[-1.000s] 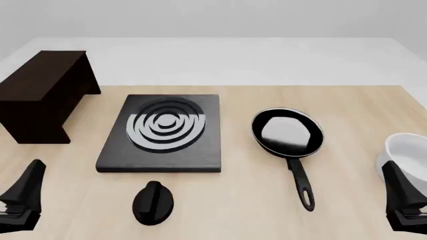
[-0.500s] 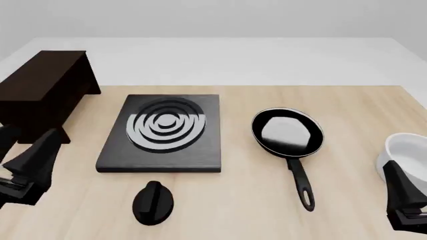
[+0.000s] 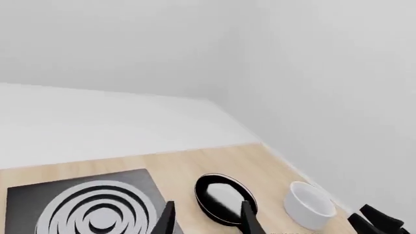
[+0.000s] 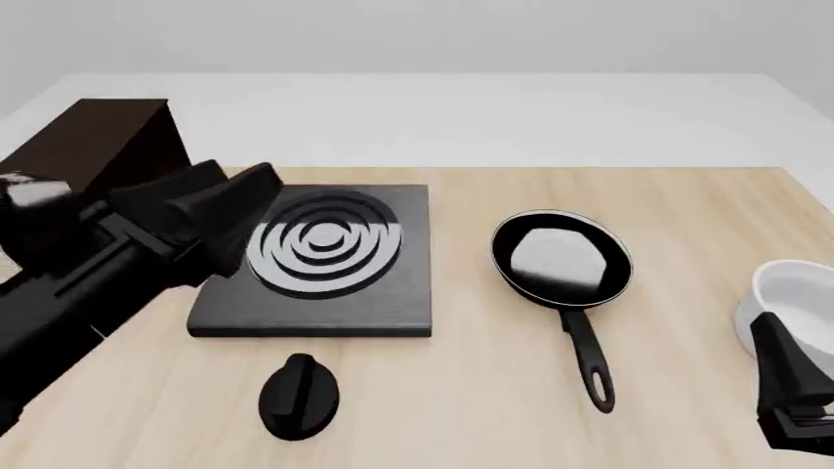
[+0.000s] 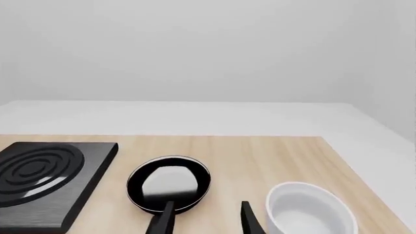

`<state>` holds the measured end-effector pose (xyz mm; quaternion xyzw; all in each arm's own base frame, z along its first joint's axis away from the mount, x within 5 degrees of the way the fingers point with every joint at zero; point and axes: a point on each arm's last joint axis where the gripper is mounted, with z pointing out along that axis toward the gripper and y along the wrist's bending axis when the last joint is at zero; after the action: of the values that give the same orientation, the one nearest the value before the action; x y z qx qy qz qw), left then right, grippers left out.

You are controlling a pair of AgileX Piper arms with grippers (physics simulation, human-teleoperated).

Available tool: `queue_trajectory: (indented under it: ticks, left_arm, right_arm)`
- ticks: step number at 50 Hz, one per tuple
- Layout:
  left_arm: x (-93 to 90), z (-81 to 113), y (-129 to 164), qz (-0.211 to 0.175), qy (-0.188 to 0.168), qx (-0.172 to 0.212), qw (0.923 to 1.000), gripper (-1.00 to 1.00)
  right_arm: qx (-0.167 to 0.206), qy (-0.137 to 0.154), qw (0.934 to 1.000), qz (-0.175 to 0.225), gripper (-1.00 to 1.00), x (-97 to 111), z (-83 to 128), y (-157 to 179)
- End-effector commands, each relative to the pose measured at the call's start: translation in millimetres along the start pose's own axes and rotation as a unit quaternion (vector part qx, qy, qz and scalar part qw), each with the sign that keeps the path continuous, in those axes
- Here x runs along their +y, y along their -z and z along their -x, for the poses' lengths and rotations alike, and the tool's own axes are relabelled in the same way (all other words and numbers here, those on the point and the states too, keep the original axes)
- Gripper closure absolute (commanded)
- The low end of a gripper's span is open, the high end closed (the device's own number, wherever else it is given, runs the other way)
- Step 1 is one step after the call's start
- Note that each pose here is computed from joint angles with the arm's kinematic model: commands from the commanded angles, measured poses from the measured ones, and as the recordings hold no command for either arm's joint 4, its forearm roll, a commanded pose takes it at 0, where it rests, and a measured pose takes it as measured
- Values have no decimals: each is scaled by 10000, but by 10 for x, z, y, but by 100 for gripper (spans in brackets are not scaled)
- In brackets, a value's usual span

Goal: Put the frying pan on top of the cabinet.

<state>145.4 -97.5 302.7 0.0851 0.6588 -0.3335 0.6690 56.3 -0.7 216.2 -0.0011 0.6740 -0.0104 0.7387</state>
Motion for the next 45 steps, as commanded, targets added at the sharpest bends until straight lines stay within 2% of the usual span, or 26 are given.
queue_trajectory:
  ticks: [1,3,6,8,11,13,22,24,31,32,35,40,42,45]
  left_arm:
    - [-233,-144,-441,-505,617,352,9962,-100]
    - [-296,-214,-512,-616,755,496,9940,-100]
    - [-365,-250,-562,-738,775,571,9926,-100]
    - [-313,-339,-650,-586,1090,703,9898,-100]
    - [-367,-360,-707,-667,1021,759,9896,-100]
    - [-372,-456,-783,-634,1223,896,9864,-100]
    - [-421,-675,-966,-620,1540,1174,9791,-100]
    - [-443,-761,-1018,-625,1693,1263,9754,-100]
    - [-531,-869,-1098,-705,1817,1417,9705,-100]
    - [-624,-912,-1086,-870,1849,1457,9680,-100]
    - [-690,-992,-1085,-968,1932,1542,9641,-100]
    - [-697,-1122,-1143,-937,2038,1643,9606,-100]
    - [-748,-1190,-1156,-980,2132,1735,9565,-100]
    - [-773,-1208,-1178,-996,2117,1768,9560,-100]
  right_arm:
    - [-4,10,10000,-4,-100,-1,25,1]
    - [-4,8,10000,-8,-100,-1,20,-1]
    - [-4,5,10000,-16,-100,-2,8,-2]
    - [-2,6,10000,-16,-100,-2,5,-4]
    - [-1,-4,10000,-21,-100,-3,26,-3]
    - [-3,4,10000,-20,-100,-3,18,-4]
    - [0,0,10000,-21,-100,-2,0,-6]
    - [0,-3,10000,-26,-100,-3,18,-10]
    - [2,-22,10000,-42,-100,-5,-2,-12]
    - [0,-26,10000,-45,-100,-5,-2,-13]
    - [-4,-32,10000,-48,-100,-6,9,-11]
    - [-7,-36,10000,-47,-100,-5,3,-6]
    - [-10,-35,10000,-47,-100,-5,13,-4]
    - [-14,-40,10000,-50,-100,-6,-2,-3]
